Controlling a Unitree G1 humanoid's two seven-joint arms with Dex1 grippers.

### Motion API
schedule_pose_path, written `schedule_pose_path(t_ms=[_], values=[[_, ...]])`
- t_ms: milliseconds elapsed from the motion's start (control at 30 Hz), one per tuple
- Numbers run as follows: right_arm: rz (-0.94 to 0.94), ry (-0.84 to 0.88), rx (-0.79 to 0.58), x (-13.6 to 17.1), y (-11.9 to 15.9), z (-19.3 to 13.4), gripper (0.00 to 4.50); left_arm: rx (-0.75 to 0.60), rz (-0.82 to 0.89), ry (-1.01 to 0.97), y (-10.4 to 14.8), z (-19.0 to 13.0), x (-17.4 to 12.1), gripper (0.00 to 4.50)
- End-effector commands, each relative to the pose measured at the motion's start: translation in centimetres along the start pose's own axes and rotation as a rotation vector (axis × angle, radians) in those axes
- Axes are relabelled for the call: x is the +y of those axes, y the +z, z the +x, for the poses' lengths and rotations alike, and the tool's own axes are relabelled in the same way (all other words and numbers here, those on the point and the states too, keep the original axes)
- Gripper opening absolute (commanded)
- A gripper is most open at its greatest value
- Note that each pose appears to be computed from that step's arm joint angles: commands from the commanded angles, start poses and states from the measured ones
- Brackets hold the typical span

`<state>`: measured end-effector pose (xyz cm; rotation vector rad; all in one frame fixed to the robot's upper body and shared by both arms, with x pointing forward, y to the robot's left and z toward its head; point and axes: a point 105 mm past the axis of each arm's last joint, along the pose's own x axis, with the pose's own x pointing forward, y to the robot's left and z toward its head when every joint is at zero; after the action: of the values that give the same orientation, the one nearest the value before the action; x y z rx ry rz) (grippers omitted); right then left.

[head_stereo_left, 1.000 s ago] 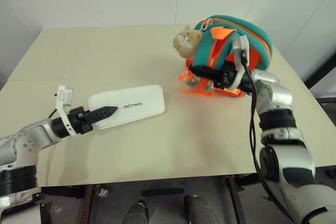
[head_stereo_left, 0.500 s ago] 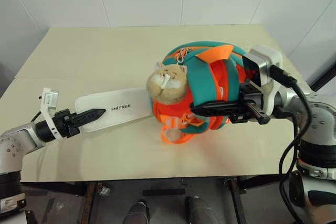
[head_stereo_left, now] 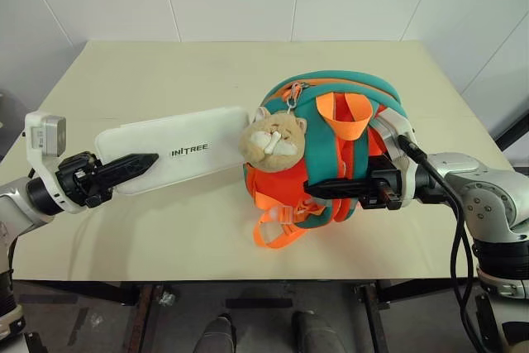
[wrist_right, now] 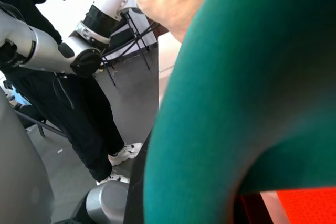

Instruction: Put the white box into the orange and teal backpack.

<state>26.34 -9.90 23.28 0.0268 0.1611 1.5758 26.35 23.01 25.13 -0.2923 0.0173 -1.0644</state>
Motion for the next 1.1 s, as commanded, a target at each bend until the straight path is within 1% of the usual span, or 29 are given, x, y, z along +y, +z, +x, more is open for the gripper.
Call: schedule_pose_path(t_ms=[33, 267, 400, 567, 633, 800, 933, 1000, 1100], values=[[-0.024, 0.03, -0.013, 0.5, 0.2, 0.2, 0.05, -0.022, 0.135, -0.09, 1.9, 1.2, -2.0, 1.29], [-0.023, 0.045, -0.018, 0.5, 0.0, 0.7, 0.05, 0.068, 0.227, -0.192, 1.6, 3.7, -2.7, 1.29], [-0.029, 0.051, -0.019, 0.5, 0.1, 0.8, 0.05, 0.176, 0.292, -0.258, 0.6, 5.1, -2.5, 1.29], [-0.035, 0.052, -0.015, 0.6, 0.0, 0.8, 0.05, 0.257, 0.352, -0.325, -0.1, 6.5, -2.3, 1.29], [-0.037, 0.052, -0.014, 0.7, 0.0, 0.8, 0.05, 0.266, 0.378, -0.347, -0.1, 7.3, -2.3, 1.29], [-0.041, 0.052, -0.017, 0.8, -0.1, 1.0, 0.05, 0.258, 0.48, -0.319, 0.8, 11.3, -1.1, 1.29], [-0.042, 0.055, -0.019, 1.0, -0.3, 1.2, 0.05, 0.187, 0.528, -0.357, 1.9, 14.1, -1.5, 1.29], [-0.043, 0.054, -0.02, 1.1, -0.3, 1.2, 0.05, 0.17, 0.541, -0.375, 1.9, 15.6, -1.6, 1.29], [-0.044, 0.052, -0.022, 1.1, -0.4, 1.3, 0.05, 0.166, 0.557, -0.395, 1.2, 17.6, -1.6, 1.29]])
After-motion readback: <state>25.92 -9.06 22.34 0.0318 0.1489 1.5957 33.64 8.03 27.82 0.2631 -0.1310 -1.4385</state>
